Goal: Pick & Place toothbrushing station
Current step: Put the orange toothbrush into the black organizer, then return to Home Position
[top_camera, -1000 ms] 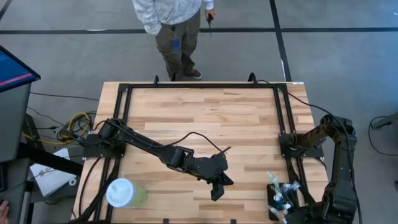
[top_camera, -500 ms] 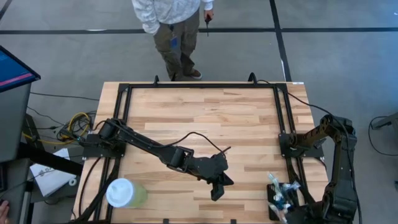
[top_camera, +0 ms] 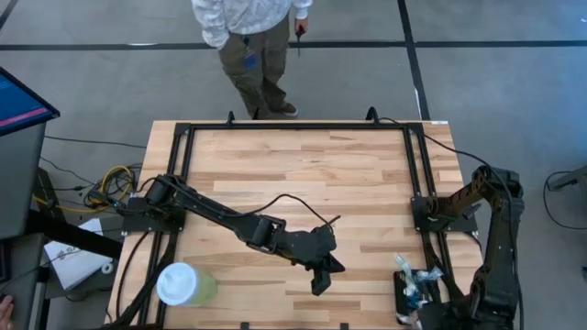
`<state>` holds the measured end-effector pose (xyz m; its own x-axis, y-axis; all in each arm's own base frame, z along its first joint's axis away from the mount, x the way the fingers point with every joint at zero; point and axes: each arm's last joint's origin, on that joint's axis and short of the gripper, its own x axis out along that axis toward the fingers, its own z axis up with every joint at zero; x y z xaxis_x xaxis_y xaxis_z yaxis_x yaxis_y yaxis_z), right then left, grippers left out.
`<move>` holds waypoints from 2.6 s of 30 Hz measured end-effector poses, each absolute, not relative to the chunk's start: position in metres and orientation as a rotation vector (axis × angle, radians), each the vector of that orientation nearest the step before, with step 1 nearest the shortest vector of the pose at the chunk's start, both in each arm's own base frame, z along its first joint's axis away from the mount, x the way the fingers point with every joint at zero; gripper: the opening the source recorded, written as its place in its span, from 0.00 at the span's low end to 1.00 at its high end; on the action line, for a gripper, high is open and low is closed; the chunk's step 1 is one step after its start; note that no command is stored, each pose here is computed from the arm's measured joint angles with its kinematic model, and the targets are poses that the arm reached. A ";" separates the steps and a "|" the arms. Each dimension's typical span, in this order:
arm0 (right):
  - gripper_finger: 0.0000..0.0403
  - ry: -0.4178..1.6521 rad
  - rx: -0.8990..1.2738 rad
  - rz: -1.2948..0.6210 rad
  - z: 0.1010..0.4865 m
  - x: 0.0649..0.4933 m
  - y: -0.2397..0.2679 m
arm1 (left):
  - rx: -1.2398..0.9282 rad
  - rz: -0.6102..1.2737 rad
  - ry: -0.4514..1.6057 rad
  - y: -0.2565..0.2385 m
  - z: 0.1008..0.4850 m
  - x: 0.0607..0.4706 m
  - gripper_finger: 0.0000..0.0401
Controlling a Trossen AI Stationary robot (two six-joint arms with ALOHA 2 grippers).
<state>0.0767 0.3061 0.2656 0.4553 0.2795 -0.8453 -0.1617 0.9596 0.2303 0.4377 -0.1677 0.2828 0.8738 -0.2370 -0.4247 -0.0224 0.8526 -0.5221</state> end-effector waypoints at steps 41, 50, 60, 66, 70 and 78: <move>0.24 1.036 0.222 0.291 0.333 0.079 0.274 | -0.545 -0.105 0.498 -0.162 0.283 0.440 0.00; 0.02 0.984 0.426 0.317 0.349 0.087 0.271 | -0.545 -0.105 0.499 -0.162 0.283 0.440 0.00; 0.00 1.047 0.599 0.259 0.349 0.086 0.274 | -0.544 -0.104 0.501 -0.162 0.282 0.440 0.00; 0.00 1.089 0.607 0.201 0.345 0.084 0.270 | -0.544 -0.104 0.501 -0.162 0.282 0.440 0.00; 0.00 1.112 0.595 0.196 0.337 0.084 0.271 | -0.544 -0.104 0.501 -0.162 0.282 0.440 0.00; 0.00 1.148 0.626 0.268 0.310 0.085 0.280 | -0.543 -0.108 0.503 -0.164 0.282 0.439 0.00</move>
